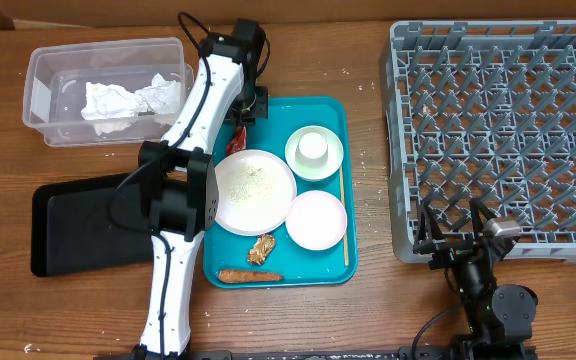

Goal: Sort waste into correct bins and load items into the dishwasher
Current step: 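Carry the red wrapper into the clear bin and release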

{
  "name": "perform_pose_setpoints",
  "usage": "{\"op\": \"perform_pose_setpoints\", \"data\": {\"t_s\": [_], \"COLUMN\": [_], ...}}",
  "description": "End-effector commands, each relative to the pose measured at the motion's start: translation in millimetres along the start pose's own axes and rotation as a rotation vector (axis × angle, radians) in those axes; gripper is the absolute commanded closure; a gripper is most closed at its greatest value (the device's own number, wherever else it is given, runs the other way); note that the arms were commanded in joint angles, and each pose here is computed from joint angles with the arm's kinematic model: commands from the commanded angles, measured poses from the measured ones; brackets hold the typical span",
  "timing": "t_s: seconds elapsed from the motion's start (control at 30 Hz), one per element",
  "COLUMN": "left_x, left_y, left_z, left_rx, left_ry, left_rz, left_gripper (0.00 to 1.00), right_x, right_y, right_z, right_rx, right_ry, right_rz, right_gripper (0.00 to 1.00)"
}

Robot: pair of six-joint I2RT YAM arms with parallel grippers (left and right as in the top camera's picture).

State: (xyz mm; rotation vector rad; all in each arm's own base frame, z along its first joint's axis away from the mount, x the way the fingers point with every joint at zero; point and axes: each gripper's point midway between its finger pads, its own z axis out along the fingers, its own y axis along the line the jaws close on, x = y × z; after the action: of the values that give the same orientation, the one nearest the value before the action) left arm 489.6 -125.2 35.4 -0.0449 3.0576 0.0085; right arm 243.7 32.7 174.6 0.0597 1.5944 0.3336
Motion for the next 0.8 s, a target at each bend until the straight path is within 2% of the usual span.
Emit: {"op": "perform_pose_setpoints", "data": {"t_s": [0.0,0.13,0.3,0.47,0.5,0.53,0.6,0.7,0.77], "left_x": [-18,-39,-64,-72,-72,-73,-72,-67,-64], "left_y": [2,13,68,135,150,161,185,209,214], "left_z": [-38,-108,-191,-222,-222,-219,-212,-200,-196], "left_rx": [0.01,0.022,-0.051,-0.135,-0.153,-0.162,-0.178,-0.169,-0.122], "left_ry": [-0.083,-0.232,-0.461,-0.552,-0.553,-0.546,-0.527,-0.488,-0.463], "left_rz": [-0.006,-0.033,-0.136,-0.262,-0.288,-0.307,-0.347,-0.389,-0.404], "left_gripper": [0.96,0.96,0.96,0.94,0.89,0.75,0.32,0.29,0.17], "right_x": [2,2,2,2,2,2,2,2,2], "right_y": [-3,-3,-3,-3,-3,-3,-3,-3,-3], "right_z": [0,0,0,0,0,0,0,0,0], "right_rx": [0.01,0.01,0.01,0.01,0.01,0.01,0.01,0.01,0.01], "right_ry": [-0.004,-0.004,-0.004,-0.004,-0.004,-0.004,-0.004,-0.004,-0.004], "right_rz": [-0.001,-0.001,-0.001,-0.001,-0.001,-0.001,-0.001,-0.001,-0.001], "right_gripper": [0.0,0.0,0.0,0.0,0.0,0.0,0.0,0.0,0.0]}}
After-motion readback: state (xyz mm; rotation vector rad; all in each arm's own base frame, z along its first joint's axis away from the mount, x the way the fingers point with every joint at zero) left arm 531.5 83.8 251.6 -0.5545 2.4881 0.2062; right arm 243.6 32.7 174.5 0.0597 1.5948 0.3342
